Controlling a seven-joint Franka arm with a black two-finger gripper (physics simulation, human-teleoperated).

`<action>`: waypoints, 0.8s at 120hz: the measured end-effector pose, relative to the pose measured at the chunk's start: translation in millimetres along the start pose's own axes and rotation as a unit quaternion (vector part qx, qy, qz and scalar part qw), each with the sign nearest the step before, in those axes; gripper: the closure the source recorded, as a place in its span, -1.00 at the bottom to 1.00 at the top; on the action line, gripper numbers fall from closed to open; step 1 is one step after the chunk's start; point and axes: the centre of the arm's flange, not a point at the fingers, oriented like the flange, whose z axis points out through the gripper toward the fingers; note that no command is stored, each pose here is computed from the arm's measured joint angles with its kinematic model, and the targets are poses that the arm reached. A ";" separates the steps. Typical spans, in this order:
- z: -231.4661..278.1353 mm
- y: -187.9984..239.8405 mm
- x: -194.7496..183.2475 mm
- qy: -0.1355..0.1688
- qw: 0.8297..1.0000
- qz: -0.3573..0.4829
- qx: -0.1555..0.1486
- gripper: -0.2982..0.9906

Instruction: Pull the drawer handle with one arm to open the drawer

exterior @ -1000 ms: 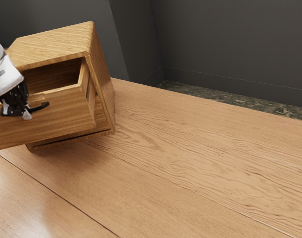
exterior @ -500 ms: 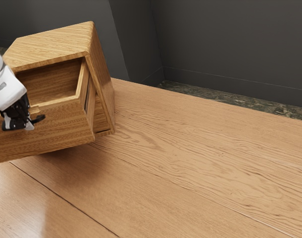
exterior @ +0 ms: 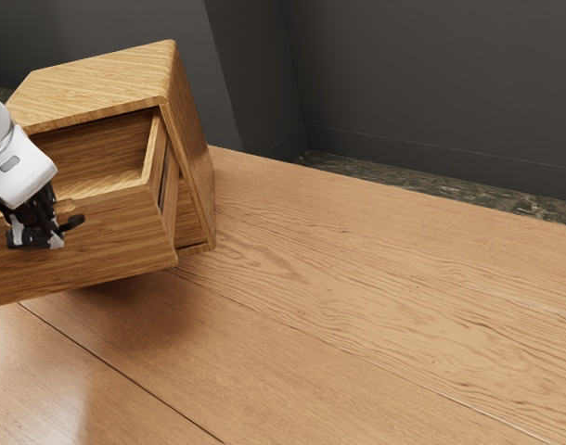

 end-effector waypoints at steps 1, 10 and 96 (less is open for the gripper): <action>0.0 0.1 0.0 0.000 1.000 0.000 0.000 0.57; 1.1 0.8 -1.3 -0.003 1.000 -0.006 -0.006 0.48; -109.7 -53.0 87.3 0.041 0.995 -0.029 -0.092 -0.32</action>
